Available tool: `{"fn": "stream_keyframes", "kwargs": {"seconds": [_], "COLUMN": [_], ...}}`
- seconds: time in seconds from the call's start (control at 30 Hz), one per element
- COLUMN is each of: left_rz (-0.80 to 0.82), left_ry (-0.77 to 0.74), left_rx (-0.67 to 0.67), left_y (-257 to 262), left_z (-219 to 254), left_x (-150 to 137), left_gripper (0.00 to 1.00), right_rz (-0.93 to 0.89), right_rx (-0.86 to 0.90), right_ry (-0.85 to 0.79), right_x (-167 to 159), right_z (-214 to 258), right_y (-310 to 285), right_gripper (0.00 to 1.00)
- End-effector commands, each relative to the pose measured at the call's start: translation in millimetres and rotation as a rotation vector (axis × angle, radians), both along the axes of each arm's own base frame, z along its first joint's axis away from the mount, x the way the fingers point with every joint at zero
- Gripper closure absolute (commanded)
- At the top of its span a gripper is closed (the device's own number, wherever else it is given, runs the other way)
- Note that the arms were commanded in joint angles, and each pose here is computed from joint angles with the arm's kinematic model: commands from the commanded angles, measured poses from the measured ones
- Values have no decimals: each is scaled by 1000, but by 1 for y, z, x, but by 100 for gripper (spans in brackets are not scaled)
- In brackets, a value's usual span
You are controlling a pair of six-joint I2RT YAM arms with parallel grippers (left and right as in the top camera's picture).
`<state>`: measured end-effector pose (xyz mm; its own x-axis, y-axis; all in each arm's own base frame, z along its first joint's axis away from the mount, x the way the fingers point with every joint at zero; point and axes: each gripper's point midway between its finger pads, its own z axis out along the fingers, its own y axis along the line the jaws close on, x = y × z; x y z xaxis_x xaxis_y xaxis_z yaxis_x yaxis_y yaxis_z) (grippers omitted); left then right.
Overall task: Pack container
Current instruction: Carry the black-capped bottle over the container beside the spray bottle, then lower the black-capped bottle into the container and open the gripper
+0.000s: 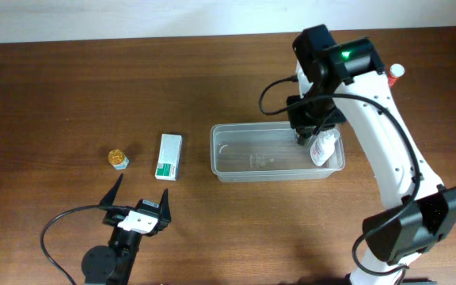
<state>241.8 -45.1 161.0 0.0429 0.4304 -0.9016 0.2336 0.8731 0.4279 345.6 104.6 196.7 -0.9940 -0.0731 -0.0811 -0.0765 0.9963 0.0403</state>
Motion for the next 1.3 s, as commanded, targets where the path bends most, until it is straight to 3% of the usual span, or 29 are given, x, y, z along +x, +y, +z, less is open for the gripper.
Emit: {"fn": "stream_keyframes", "kwargs": {"seconds": [0.0,0.97,1.27], "left_rz": [-9,-8,-8], "left_ry": [-3,-3,-3], "left_rx": [4,5,4], "left_y": [-1,-1,-1], "left_z": [0,0,0], "left_x": [-1,-1,-1], "left_gripper": [1,1,1], "right_rz": [-7,-121,-85], "right_rx": [-12,-25,19], "right_ry": [-18,12,5], "right_x": [1,8,12], "right_z": [-3,-89,-95], "right_y": [-2,-17,-15], "right_gripper": [73,69,68]}}
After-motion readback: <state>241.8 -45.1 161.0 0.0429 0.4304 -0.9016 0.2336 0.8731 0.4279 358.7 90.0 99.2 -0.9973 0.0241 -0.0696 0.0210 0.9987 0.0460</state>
